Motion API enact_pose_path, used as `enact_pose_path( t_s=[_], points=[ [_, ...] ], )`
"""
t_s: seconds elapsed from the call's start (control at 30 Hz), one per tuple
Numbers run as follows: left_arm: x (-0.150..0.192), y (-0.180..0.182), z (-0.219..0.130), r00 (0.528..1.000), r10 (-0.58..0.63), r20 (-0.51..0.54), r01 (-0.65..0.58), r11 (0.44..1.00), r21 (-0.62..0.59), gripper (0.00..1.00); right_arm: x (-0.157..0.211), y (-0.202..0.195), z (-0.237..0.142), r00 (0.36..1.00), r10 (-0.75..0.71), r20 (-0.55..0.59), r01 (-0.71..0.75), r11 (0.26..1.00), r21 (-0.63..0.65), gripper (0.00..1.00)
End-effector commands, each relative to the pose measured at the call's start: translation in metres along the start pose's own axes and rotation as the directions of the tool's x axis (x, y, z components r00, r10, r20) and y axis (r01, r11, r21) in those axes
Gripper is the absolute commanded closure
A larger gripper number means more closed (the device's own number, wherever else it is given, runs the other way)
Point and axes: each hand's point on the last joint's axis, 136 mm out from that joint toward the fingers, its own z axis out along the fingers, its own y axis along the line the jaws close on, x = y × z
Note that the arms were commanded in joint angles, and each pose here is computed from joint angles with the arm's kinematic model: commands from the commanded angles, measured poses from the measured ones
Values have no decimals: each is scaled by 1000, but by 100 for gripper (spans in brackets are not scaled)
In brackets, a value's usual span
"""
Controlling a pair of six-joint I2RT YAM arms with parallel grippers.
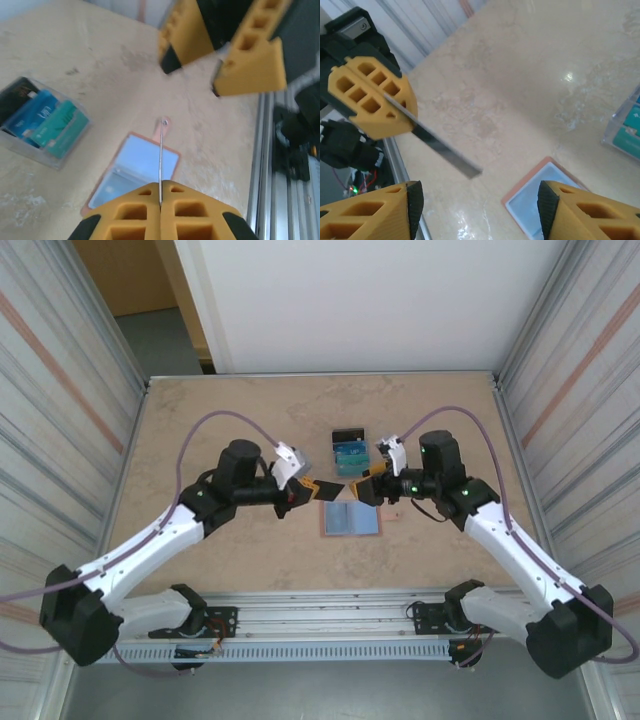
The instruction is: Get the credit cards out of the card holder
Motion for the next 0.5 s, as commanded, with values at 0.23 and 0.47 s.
enact_pose_path(
  t_s=[0.23,0.47],
  points=[
    [-56,-1,-34,912,-238,334,218,971,97,100,-40,40,-8,963,39,267,17,978,-207,33],
    [-67,-15,-37,898,-265,352,208,959,194,100,-50,57,4,967,6,256,66,960,-271,36]
  ],
)
